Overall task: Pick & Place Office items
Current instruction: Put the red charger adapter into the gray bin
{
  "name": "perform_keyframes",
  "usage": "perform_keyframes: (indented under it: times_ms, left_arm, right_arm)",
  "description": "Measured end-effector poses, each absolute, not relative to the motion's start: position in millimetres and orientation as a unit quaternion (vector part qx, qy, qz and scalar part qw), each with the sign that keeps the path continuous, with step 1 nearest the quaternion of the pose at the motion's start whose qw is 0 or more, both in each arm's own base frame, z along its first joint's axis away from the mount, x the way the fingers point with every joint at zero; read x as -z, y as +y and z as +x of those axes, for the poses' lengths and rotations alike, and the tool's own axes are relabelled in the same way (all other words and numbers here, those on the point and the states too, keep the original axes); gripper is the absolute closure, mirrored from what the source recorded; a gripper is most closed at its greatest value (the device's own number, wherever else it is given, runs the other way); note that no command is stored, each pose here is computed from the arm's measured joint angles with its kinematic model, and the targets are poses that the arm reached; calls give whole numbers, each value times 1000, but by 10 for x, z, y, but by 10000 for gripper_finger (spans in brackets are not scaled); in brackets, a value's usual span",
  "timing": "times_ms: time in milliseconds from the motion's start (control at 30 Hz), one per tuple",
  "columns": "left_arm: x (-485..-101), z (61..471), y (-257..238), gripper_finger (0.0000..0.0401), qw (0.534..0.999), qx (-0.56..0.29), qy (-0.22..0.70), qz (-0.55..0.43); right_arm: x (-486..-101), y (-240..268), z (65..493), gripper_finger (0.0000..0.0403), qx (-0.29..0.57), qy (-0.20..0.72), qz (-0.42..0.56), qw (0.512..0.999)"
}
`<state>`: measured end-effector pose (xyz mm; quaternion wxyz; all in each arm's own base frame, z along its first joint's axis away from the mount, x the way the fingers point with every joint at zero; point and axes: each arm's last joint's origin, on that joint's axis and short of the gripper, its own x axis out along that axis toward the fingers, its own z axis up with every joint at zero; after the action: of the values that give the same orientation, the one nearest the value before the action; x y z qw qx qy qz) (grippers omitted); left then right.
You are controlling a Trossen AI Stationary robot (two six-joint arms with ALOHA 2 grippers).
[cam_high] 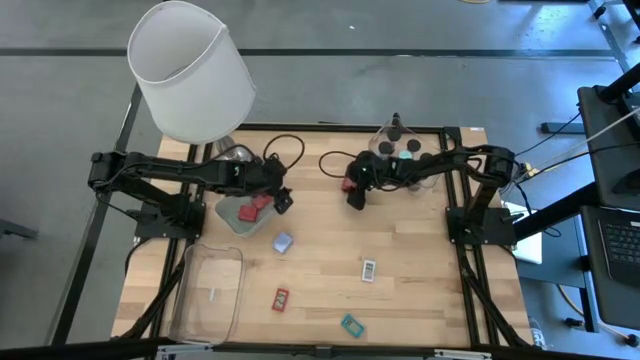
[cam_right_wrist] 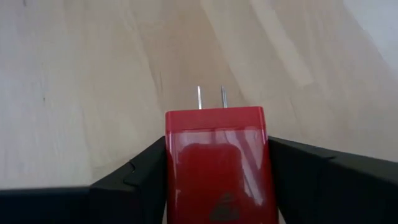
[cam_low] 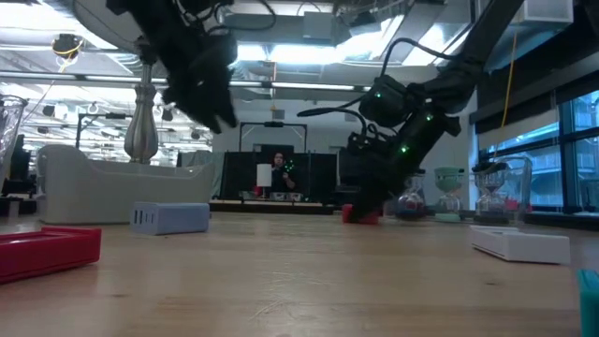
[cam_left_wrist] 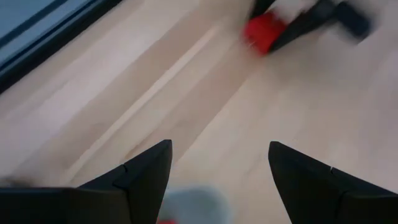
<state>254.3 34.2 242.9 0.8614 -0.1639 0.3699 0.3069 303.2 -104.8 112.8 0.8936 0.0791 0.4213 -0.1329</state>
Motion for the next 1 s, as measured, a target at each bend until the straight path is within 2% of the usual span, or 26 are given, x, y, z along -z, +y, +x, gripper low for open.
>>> perform_keyframes:
  times_ms: [300,467,567,1000]
  left_arm:
    - [-2610,2727,350,136,899,-277,241,-237]
    - [-2632,2737,393,136,890,-290,214,-279]
    - [-2632,2731,432,136,884,-300,208,-293]
    - [-2682,2750,518,136,893,-300,181,-281]
  right_arm:
    - [-1609,-919,3397,192,94,355,-78,927]
    - [-1823,-773,3564,192,149,349,-215,900]
    - [-1937,-680,3640,192,175,344,-265,884]
    - [-2275,-396,3856,192,116,274,-262,918]
